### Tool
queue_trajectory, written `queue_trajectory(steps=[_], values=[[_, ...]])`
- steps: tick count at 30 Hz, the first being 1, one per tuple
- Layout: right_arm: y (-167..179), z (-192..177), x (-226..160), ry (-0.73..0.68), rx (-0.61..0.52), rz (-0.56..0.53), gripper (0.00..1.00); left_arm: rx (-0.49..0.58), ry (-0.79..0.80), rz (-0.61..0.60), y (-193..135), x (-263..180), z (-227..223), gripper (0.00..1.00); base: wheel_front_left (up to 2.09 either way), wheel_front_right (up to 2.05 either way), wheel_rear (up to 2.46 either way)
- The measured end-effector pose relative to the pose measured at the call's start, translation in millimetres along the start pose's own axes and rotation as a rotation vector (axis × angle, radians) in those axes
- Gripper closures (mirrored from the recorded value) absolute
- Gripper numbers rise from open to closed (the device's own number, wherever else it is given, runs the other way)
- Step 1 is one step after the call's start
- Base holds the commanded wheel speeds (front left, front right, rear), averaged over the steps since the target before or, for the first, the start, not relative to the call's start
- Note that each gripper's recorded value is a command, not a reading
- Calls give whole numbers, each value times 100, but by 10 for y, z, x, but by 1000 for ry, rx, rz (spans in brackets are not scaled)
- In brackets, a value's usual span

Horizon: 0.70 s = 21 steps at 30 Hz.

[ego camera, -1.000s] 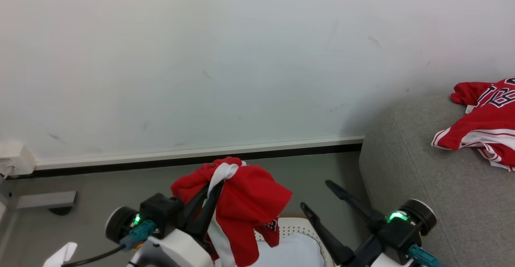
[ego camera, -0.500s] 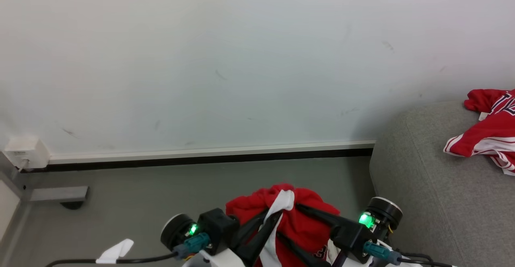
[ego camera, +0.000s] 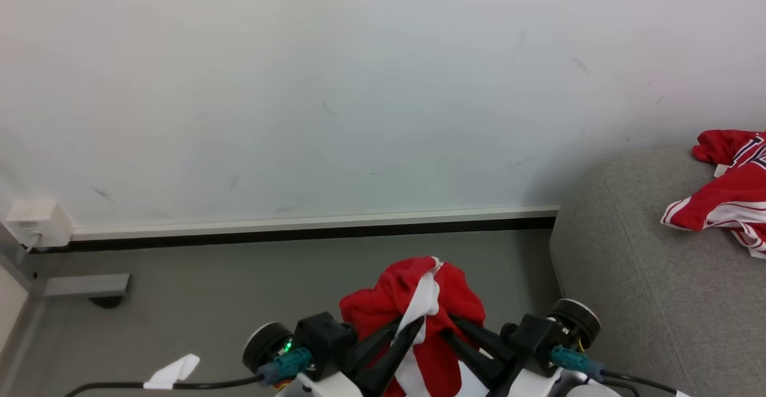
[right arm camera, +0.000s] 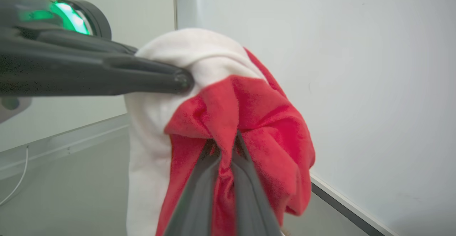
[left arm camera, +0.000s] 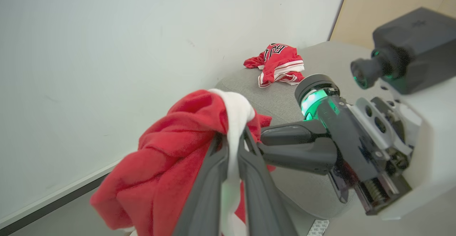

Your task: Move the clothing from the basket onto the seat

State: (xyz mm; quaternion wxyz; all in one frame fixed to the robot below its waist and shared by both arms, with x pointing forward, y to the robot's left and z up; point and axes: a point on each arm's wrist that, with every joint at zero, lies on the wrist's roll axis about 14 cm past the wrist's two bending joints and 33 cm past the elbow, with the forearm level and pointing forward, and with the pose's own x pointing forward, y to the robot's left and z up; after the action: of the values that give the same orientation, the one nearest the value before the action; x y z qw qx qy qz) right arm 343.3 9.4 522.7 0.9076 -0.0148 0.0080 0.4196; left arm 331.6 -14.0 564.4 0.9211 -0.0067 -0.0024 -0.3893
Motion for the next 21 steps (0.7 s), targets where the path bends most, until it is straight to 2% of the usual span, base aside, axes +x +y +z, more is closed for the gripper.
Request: queue_trajectory(steps=[1,2,3,11,21], values=[[-45,13,-12,-8,8,-16,100,1,-5,9,25,6,0,42,0,0,0],[-92,27,-27,-15,16,-32,100,7,-6,13,38,14,-6,11,0,0,0],[-146,39,-47,-23,23,-51,100,10,-9,15,45,25,-14,0,0,0,0],[-687,148,-392,-92,54,-253,100,22,4,-7,16,178,-175,0,0,0,0],[-1212,252,-1113,-136,30,-515,100,-1,12,-154,-371,506,-336,0,0,0,0]])
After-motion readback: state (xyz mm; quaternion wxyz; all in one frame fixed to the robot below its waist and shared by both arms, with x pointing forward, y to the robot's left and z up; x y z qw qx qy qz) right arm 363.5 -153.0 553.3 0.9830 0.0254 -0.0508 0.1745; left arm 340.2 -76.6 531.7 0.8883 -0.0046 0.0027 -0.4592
